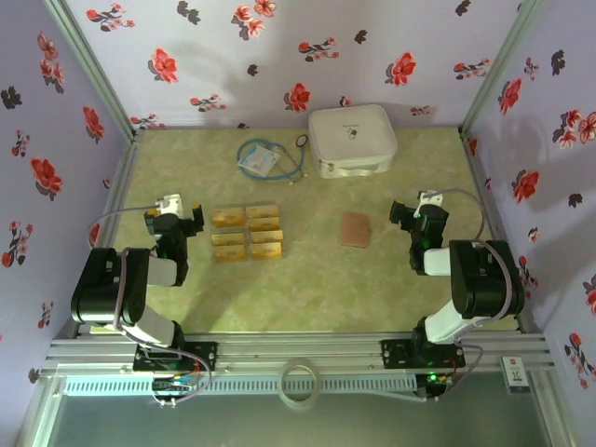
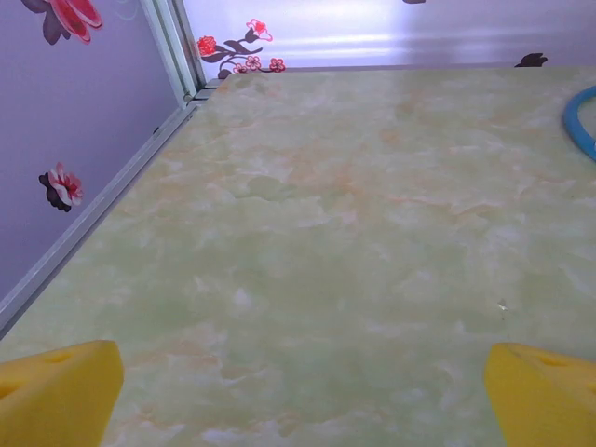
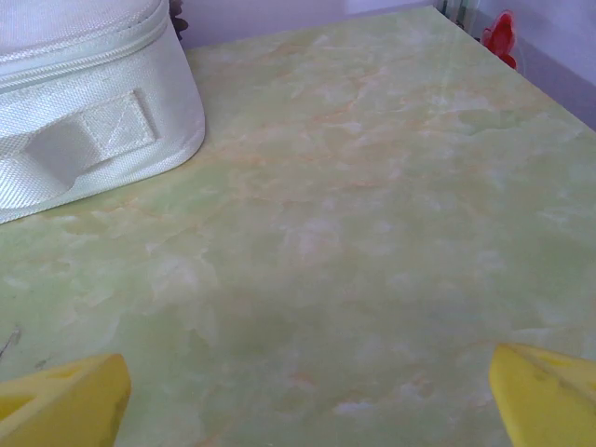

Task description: Put the credit cards into the card holder

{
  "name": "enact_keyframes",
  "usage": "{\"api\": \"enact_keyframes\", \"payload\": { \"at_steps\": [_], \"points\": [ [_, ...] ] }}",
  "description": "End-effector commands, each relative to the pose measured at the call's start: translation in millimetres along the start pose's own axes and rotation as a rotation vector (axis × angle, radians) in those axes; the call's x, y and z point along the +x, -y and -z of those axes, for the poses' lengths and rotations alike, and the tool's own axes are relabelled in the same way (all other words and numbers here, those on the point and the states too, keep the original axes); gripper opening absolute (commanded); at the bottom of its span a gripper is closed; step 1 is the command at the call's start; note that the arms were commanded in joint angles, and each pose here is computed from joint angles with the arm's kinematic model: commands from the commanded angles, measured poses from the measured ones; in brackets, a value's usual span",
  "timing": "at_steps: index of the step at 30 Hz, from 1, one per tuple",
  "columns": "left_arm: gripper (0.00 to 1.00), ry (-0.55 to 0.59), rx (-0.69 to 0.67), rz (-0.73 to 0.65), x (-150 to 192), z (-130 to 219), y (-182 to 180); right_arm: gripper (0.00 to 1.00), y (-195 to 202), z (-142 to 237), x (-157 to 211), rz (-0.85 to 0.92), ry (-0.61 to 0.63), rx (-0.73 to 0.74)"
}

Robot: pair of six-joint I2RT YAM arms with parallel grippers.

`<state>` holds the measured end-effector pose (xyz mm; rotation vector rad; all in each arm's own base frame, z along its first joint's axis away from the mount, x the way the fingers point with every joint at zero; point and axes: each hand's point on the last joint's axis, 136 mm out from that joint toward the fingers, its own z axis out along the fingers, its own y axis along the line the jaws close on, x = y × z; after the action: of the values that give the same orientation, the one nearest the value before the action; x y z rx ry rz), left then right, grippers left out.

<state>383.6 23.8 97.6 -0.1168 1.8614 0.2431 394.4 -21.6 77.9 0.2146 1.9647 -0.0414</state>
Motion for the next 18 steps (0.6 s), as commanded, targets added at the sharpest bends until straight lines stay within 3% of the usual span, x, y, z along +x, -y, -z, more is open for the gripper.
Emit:
{"api": "enact_keyframes", "payload": {
  "at_steps": [1, 18],
  "points": [
    [1.00, 0.034, -0.026, 0.007, -6.3, 0.0, -3.5, 0.99, 1.3, 2.0, -8.1, 0.010, 0.033, 0.012],
    [1.00, 0.006, -0.024, -0.002, -4.8, -4.6, -2.1, 0.99, -0.2, 2.3, -8.2, 0.015, 0.034, 0.006]
  ]
}}
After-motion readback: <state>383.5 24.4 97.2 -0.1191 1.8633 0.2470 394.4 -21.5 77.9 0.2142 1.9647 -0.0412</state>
